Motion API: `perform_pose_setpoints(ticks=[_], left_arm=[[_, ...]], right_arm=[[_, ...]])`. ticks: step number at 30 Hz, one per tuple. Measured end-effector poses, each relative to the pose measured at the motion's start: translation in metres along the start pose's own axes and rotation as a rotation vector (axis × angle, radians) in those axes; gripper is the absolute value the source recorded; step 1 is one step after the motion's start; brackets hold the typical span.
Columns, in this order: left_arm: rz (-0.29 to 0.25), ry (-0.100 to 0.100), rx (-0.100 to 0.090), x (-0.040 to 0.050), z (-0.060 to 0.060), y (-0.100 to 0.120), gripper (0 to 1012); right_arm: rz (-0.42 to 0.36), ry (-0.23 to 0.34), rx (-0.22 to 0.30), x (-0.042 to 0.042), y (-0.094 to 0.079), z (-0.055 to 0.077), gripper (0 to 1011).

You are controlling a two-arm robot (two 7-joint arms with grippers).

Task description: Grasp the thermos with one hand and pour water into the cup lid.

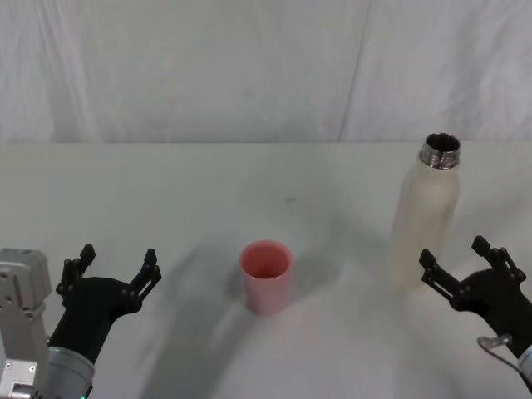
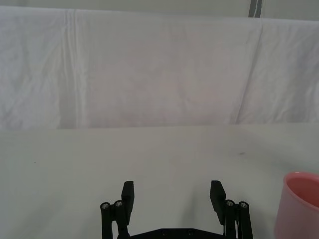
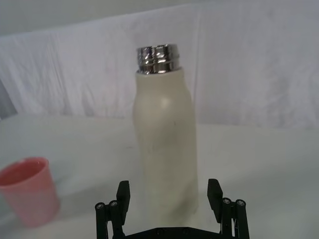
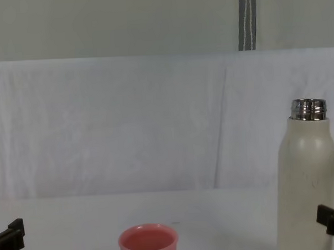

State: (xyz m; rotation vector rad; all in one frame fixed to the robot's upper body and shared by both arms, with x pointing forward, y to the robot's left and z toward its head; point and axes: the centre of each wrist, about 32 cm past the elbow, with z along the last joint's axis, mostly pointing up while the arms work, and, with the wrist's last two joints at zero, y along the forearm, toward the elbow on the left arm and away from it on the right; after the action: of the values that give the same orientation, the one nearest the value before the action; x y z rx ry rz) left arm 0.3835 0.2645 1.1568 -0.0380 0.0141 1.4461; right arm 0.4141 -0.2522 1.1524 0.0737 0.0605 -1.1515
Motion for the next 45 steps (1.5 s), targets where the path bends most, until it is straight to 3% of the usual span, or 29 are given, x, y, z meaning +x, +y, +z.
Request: perform_pose_setpoints(ticks=[9, 19, 35, 45], left_arm=[[0.0, 0.0, 0.0, 0.0, 0.0, 0.0, 1001], [0.0, 0.0, 0.0, 0.0, 0.0, 0.0, 1001], [0.0, 0.0, 0.0, 0.0, 0.0, 0.0, 1001], [0.0, 0.0, 0.0, 0.0, 0.0, 0.0, 1001]], right_arm=[[-0.043, -0.105, -0.025, -0.0133, -0.008, -0.007, 1003], [-0.085, -0.186, -0.041, -0.0207, -0.009, -0.012, 1003], [-0.108, -0.213, -0.023, -0.0217, -0.005, -0.008, 1003], [-0.089, -0.224, -0.016, -0.0274, -0.003, -0.006, 1003]])
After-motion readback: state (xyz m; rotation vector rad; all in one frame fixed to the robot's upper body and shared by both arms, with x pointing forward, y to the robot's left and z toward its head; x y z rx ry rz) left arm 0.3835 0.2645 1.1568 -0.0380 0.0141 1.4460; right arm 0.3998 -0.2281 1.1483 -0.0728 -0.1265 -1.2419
